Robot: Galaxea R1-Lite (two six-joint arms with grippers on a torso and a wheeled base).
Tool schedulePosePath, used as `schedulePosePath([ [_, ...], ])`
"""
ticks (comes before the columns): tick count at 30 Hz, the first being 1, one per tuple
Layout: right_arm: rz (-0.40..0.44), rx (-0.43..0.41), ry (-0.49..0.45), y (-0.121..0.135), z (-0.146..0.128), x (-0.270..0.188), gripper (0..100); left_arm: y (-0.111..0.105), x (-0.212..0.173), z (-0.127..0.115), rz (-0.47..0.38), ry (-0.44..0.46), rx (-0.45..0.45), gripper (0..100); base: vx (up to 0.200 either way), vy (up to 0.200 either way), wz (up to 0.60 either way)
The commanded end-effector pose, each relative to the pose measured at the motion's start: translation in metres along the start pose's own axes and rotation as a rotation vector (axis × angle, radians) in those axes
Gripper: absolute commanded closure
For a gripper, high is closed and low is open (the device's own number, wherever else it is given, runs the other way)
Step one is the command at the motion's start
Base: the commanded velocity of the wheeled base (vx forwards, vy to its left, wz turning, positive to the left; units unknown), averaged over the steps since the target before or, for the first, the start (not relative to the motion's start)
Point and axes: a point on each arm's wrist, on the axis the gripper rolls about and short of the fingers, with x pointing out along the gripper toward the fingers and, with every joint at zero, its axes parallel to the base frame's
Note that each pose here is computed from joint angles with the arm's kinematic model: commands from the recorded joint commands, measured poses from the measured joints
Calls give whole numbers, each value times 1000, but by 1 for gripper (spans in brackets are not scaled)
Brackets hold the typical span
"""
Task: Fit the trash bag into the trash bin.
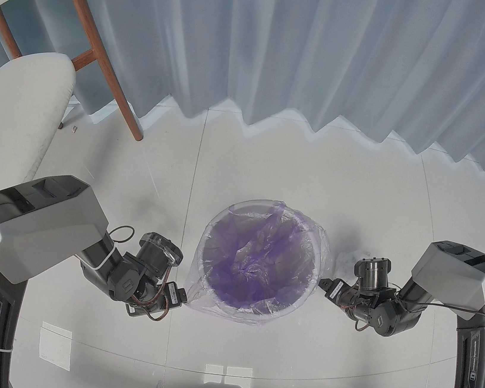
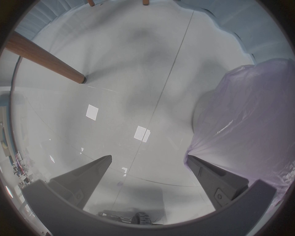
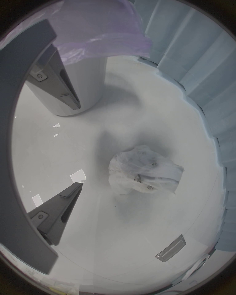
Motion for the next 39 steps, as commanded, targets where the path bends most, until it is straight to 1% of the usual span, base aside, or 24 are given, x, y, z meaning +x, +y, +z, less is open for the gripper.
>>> schedulePosePath([
  [1, -13, 20, 7, 0, 13, -45, 0, -3, -47, 4, -52, -46, 5, 0, 0, 0, 0],
  [2, -16, 22, 12, -1, 12, -49, 0, -4, -53, 4, -60, -52, 5, 0, 0, 0, 0],
  [4, -30, 35, 54, -13, 4, -69, 0, -3, -85, 3, -104, -81, 1, 0, 0, 0, 0],
  [6, -26, 38, 75, -18, -2, -81, 0, 0, -107, 3, -130, -105, -6, 0, 0, 0, 0],
  [8, -8, 39, 70, -21, -5, -89, 0, 5, -128, 2, -160, -126, -20, 0, 0, 0, 0],
  [9, -5, 39, 66, -22, -6, -90, 0, 5, -131, 1, -169, -128, -22, 0, 0, 0, 0],
  [10, 9, 38, 54, -23, -9, -92, 0, 6, -144, -2, -201, -140, -31, 0, 0, 0, 0],
  [14, 72, 28, 22, -22, -14, -93, 0, 14, -162, -6, -275, -159, -66, 0, 0, 0, 0],
  [15, 77, 27, 26, -22, -15, -93, 0, 14, -163, -6, -279, -159, -68, 0, 0, 0, 0],
  [16, 112, 15, 40, -17, -19, -94, 0, 21, -167, -8, -289, -149, -83, 0, 0, 0, 0],
  [18, 126, 7, 45, -13, -20, -91, 0, 31, -172, -10, -285, -150, -99, 0, 0, 0, 0],
  [21, 139, 1, 41, -9, -20, -85, 0, 45, -185, -11, -285, -174, -125, 0, 0, 0, 0],
  [25, 161, -1, 34, -4, -18, -83, 0, 63, -208, -16, -331, -194, -148, 0, 0, 0, 0],
  [29, 191, -9, 26, 6, -17, -81, 0, 70, -223, -23, -368, -205, -173, 0, 0, 0, 0],
  [31, 196, -8, 24, 7, -17, -81, 0, 72, -224, -24, -367, -206, -181, 0, 0, 0, 0],
  [35, 196, -13, 33, 9, -20, -72, 0, 82, -225, -21, -337, -235, -217, 0, 0, 0, 0],
  [39, 196, -14, 34, 10, -20, -53, 0, 95, -235, -13, -337, -295, -271, 0, 0, 0, 0],
])
